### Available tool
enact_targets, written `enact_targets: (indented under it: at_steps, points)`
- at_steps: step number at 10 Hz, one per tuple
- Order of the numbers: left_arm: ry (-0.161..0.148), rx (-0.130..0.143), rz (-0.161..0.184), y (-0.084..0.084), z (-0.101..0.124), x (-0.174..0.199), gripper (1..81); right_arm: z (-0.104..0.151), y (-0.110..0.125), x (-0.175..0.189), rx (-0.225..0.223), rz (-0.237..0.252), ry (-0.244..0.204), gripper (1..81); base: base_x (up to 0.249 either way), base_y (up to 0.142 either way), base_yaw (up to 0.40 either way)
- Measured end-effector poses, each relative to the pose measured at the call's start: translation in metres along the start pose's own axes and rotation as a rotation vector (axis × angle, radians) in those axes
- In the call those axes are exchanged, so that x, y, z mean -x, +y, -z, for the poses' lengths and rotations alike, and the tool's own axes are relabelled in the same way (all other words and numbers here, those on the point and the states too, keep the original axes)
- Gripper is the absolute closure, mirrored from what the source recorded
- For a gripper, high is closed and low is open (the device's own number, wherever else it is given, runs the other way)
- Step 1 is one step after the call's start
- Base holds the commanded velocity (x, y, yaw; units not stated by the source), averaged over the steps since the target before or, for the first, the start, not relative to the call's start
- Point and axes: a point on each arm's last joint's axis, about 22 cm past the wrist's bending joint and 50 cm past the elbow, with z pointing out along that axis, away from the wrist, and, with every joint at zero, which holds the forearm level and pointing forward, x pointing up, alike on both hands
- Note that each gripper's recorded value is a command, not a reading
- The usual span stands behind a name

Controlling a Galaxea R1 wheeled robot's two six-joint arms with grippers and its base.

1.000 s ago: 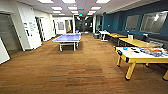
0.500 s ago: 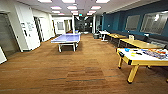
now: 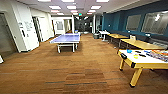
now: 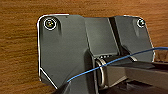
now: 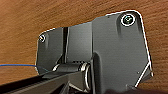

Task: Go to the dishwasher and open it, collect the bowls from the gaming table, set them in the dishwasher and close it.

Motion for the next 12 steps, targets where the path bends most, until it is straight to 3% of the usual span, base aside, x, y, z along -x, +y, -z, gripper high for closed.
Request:
enact_targets:
  at_steps: [12]
  points:
    - [-0.004, 0.007, 0.002, 0.0063, -0.0014, 0.0040, 1.0, 0.0016, 0.0040, -0.0003, 0.004, 0.013, 0.000, 1.0, 0.241, 0.000, 0.000]
